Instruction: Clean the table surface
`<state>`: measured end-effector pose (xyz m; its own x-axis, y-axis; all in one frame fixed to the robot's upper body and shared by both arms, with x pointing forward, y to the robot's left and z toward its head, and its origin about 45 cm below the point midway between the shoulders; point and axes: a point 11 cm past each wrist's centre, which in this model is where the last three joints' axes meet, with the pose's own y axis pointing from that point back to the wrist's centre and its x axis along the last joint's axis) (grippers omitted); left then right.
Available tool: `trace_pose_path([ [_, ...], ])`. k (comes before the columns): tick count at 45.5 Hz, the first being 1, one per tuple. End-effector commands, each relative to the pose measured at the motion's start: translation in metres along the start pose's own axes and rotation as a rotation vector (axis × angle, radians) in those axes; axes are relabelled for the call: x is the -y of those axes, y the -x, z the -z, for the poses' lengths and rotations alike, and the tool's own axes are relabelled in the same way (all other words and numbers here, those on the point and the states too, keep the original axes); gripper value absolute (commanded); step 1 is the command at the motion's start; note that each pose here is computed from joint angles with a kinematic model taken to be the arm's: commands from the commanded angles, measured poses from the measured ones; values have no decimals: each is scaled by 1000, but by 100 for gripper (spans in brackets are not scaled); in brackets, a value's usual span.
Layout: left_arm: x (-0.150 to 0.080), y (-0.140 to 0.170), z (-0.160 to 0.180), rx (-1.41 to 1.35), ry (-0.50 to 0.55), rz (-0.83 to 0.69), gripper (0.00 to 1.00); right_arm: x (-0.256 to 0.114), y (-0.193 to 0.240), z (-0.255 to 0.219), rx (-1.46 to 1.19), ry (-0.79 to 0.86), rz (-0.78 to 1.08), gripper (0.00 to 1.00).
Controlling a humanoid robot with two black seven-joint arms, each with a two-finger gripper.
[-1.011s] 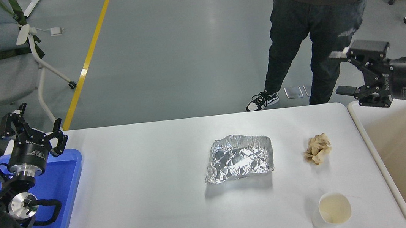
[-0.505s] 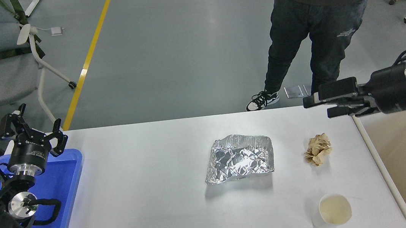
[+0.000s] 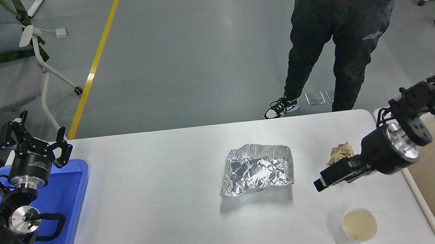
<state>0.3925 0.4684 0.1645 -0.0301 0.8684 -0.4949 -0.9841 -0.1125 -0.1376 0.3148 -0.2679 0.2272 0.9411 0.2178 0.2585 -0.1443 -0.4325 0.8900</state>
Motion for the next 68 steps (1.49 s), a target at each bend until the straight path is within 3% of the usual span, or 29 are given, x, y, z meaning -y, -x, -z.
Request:
trace_pose_path([
  [1,0,0,0,0,0,0,100,20,23,-23,14,68,22,100],
  [25,0,0,0,0,0,0,100,3,39,-61,62,161,-30,100],
  [68,0,0,0,0,0,0,100,42,80,-90,140,152,-109,100],
])
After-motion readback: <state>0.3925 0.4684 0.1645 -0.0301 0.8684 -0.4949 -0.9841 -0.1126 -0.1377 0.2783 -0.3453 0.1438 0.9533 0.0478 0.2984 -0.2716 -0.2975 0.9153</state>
